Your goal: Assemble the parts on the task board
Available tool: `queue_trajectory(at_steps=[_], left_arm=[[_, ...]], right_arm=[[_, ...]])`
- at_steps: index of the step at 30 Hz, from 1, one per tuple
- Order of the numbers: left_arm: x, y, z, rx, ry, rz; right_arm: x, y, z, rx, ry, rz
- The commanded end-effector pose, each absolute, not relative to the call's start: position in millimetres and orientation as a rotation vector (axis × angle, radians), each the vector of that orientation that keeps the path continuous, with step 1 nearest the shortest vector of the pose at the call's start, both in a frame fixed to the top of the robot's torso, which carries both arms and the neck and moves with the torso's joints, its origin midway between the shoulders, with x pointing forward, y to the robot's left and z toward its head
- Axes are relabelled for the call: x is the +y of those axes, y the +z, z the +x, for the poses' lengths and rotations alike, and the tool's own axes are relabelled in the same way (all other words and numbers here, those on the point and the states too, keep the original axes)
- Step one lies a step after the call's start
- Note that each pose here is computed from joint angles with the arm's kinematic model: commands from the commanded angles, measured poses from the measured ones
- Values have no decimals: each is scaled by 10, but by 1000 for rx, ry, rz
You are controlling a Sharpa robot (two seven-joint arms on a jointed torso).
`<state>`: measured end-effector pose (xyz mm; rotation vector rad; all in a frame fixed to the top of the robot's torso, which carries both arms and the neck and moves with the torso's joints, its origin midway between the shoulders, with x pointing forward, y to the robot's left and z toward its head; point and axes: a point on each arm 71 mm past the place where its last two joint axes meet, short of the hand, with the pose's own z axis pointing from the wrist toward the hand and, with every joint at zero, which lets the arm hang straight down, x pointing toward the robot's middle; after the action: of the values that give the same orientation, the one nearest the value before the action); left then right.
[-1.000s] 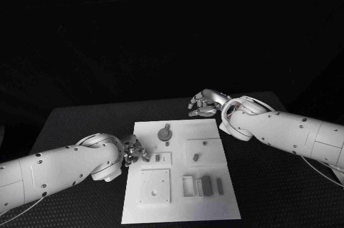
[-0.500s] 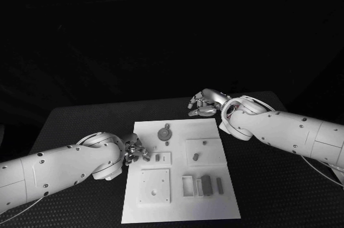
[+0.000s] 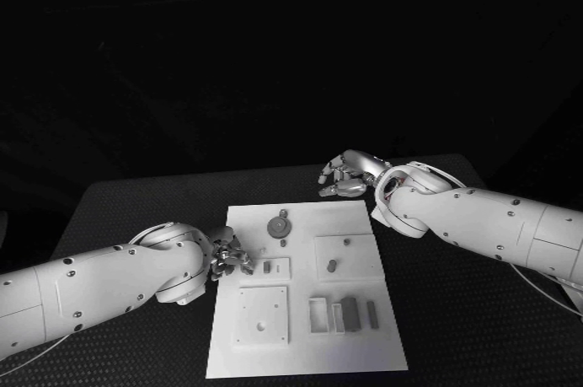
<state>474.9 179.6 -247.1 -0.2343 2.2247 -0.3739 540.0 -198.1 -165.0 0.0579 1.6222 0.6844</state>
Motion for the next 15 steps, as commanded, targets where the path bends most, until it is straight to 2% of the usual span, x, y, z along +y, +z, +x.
queue_trajectory(at_steps=[1, 15], left_arm=[[1831, -2531, 4733, 2257, -328, -213], [1847, -2521, 4762, 2222, -337, -234]], right_arm=[[-1965, -1652, 5395, 1629, 693, 46], [-1960, -1652, 5396, 1629, 694, 45]])
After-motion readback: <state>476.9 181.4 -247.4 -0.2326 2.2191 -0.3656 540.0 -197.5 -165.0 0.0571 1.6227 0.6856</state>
